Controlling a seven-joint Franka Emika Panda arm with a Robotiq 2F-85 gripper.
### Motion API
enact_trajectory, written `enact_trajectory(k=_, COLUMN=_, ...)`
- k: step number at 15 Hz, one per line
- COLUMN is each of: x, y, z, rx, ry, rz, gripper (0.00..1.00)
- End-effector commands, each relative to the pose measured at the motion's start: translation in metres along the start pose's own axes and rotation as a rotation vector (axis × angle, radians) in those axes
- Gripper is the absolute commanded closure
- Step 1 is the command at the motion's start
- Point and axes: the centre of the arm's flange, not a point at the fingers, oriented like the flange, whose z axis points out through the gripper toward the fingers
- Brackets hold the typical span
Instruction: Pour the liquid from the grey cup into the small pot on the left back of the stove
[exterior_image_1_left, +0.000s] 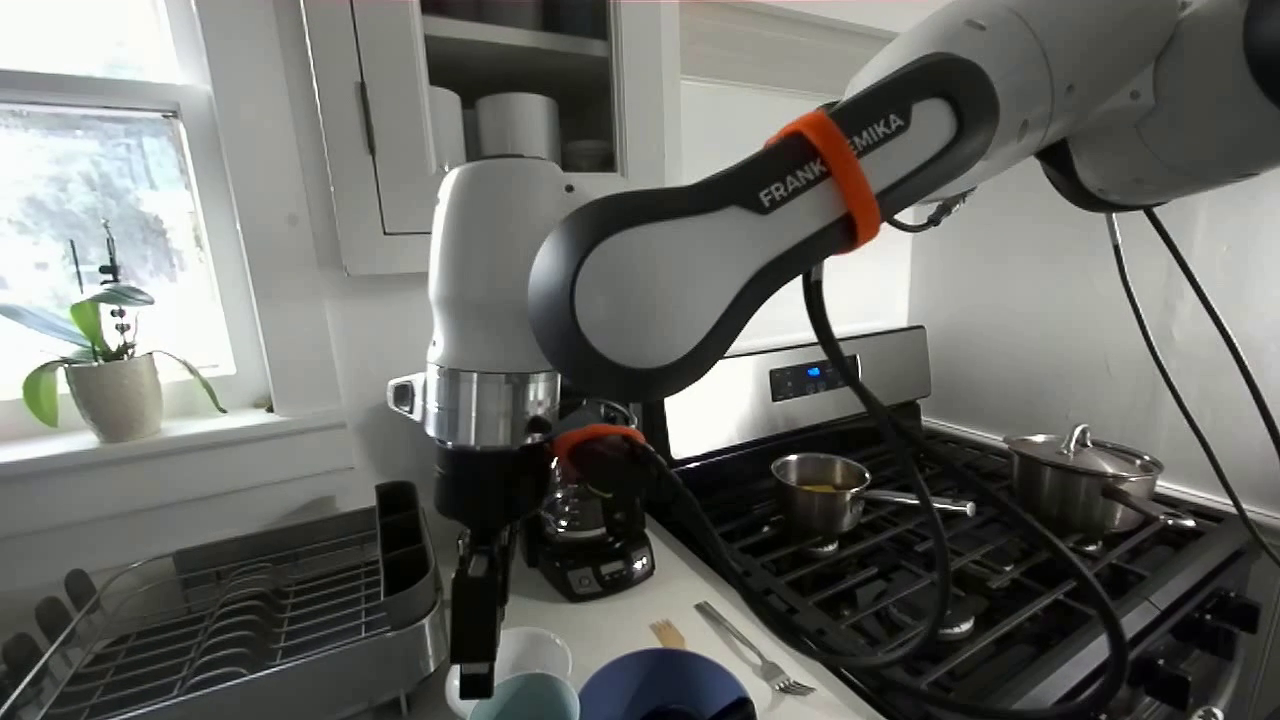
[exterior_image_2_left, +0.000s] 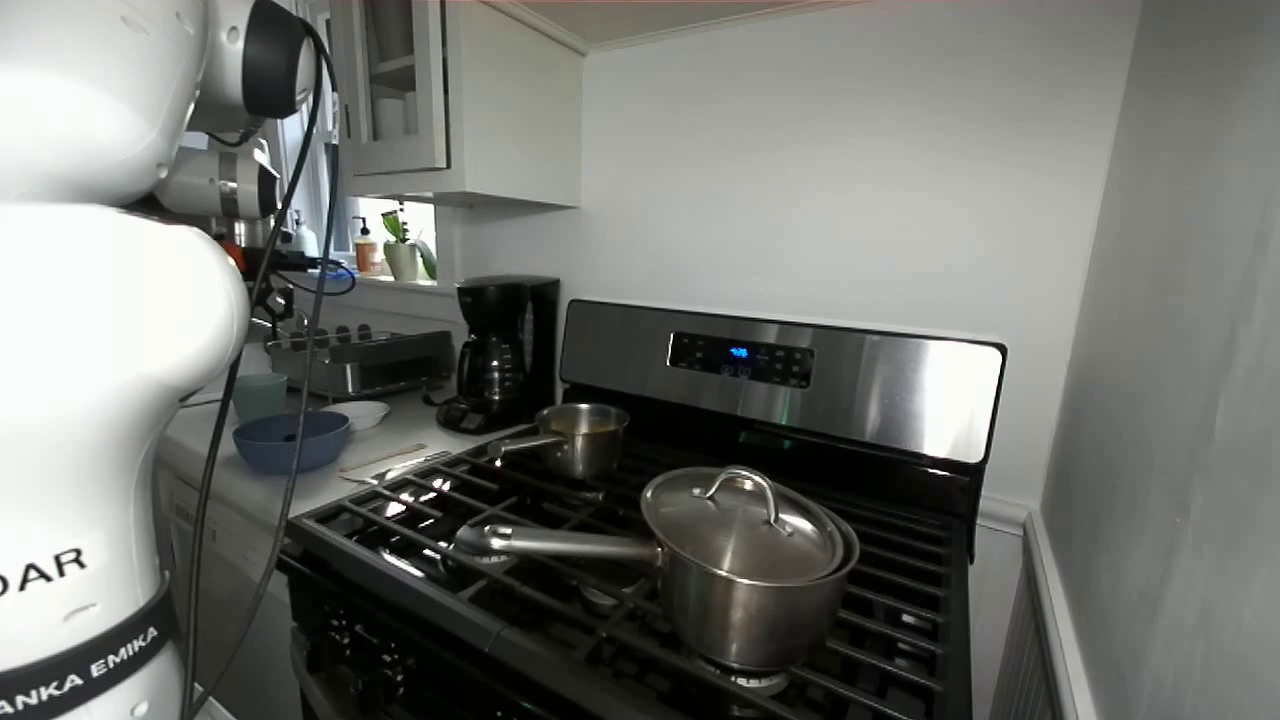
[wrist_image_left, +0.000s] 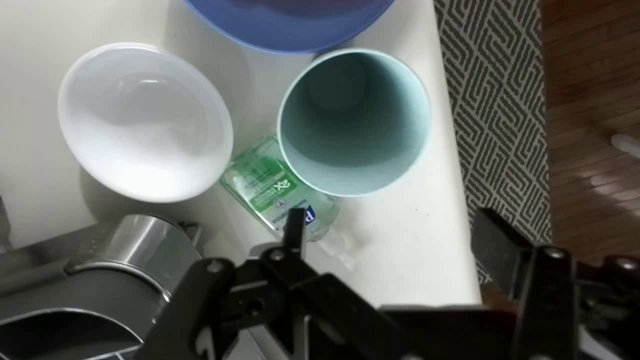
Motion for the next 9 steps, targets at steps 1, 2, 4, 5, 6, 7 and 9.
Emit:
enact_trajectory(k=1, x=0.002, y=-0.040, z=-0.022, rx=-0.094, ry=-0.090, rz=-0.147, gripper=0.00)
enact_trajectory(k=2, x=-0.003, y=-0.042, z=-0.028, rx=-0.129, ry=-0.128, rz=-0.167, gripper=0.00)
enact_trajectory(k=4, x=-0.013, y=-0.050, z=-0.042, rx=-0.203, ry=-0.179, rz=-0.223, gripper=0.00)
enact_trajectory(k=5, x=-0.015, y=-0.054, z=-0.049, rx=-0.230, ry=-0.162, rz=-0.254, gripper=0.00)
enact_trajectory(k=6, x=-0.016, y=-0.059, z=-0.058, rx=-0.249, ry=-0.107, rz=-0.240, gripper=0.00)
enact_trajectory(k=7, x=-0.018, y=-0.063, z=-0.071, rx=-0.266, ry=-0.046, rz=-0.263, gripper=0.00)
enact_trajectory(k=9, x=0.000, y=-0.058, z=-0.063, rx=-0.230, ry=-0.060, rz=-0.240, gripper=0.00)
